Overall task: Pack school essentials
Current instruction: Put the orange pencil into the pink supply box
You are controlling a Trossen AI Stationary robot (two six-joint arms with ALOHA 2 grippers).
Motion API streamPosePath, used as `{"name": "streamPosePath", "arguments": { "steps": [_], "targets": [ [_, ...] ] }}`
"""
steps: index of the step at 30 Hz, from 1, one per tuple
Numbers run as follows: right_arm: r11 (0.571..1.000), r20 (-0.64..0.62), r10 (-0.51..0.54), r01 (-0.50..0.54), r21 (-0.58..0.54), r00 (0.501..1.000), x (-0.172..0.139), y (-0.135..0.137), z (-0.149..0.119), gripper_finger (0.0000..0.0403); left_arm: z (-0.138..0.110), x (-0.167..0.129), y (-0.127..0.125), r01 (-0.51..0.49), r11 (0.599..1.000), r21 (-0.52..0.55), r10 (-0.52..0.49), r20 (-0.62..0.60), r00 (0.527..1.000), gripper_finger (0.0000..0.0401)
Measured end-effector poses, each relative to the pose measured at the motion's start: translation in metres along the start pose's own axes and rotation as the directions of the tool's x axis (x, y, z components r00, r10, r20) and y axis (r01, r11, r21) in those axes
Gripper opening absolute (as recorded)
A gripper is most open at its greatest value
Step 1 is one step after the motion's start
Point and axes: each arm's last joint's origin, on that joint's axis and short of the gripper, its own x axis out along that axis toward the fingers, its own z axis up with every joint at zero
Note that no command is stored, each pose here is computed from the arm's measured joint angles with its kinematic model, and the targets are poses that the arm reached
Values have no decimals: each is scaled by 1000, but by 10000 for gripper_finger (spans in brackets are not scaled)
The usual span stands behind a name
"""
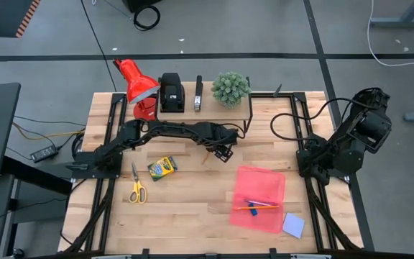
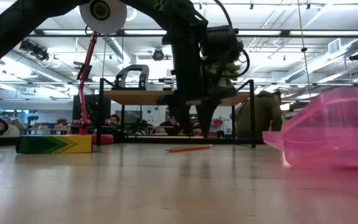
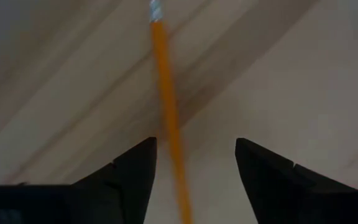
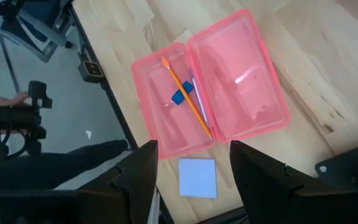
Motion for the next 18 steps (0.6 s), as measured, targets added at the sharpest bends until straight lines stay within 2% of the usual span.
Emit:
{"name": "streamPosePath", "arguments": {
  "steps": [9,18],
  "targets": [
    [999,-1,0,0,44,1000,0,0,0,206,-9,20,4,-64,998,17,65,-96,993,212],
    [999,-1,0,0,51,1000,0,0,0,206,-11,29,1,-28,999,32,32,-131,991,183]
  ]
}}
